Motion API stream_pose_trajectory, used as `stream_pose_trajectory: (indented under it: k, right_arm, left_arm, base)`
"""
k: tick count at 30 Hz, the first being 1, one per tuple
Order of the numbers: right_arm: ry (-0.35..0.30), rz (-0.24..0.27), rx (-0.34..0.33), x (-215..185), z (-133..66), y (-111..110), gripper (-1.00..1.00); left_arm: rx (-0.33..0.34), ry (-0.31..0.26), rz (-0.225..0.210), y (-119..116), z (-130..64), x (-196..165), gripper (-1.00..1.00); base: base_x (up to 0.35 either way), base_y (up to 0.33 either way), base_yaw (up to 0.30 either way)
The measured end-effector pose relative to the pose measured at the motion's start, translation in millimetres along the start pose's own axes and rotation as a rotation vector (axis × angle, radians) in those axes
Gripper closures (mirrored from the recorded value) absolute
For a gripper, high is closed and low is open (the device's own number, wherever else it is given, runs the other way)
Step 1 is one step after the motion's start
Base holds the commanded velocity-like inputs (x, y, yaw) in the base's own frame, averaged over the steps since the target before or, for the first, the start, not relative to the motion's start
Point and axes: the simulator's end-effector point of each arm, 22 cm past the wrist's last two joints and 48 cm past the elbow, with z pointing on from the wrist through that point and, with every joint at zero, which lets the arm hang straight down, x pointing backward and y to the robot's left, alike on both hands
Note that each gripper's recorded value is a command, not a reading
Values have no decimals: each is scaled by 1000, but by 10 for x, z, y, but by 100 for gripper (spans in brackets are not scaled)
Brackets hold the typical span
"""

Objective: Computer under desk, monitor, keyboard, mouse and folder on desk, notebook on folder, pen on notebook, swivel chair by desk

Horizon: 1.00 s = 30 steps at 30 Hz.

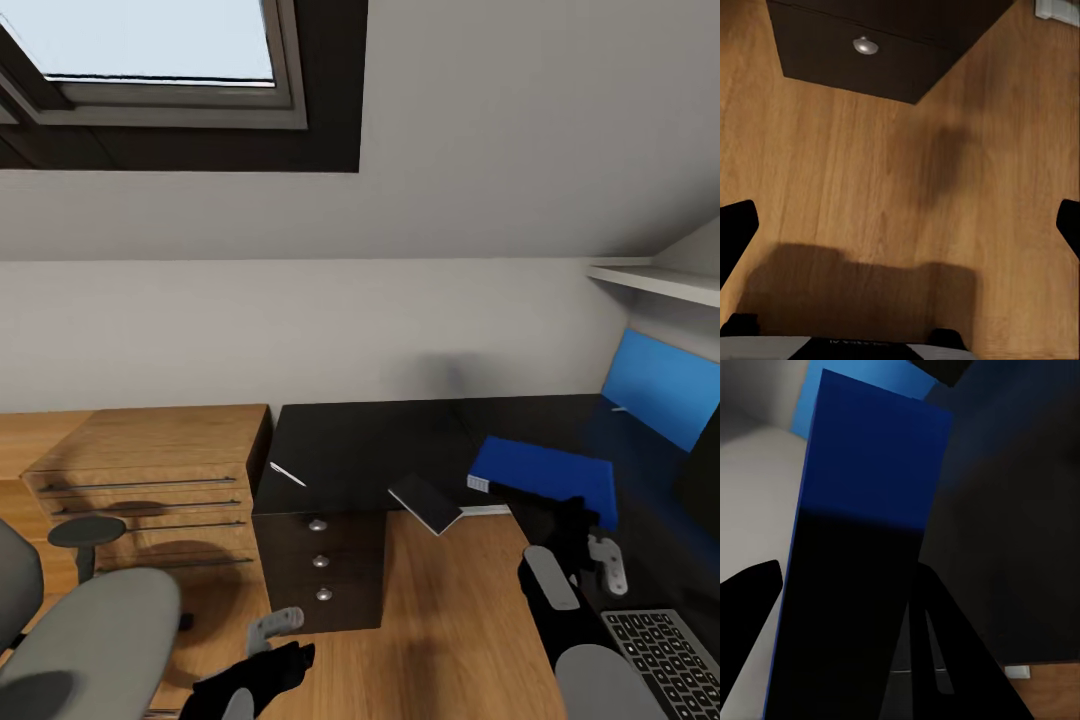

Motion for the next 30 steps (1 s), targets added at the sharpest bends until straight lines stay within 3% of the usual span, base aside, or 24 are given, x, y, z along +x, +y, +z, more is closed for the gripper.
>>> stream_pose_trajectory:
  k: [10,23,30]
  right_arm:
    - [9,6,10,65,-44,-24,100]
    - [6,1,10,50,-35,-36,100]
    - [19,-23,44,96,-34,-217,100]
  left_arm:
    - [-4,18,-4,38,10,42,-100]
    - [-2,19,-4,24,11,49,-100]
    - [1,19,-5,18,12,51,-100]
  base:
    - [3,0,0]
    - [167,0,0]
    - [7,0,0]
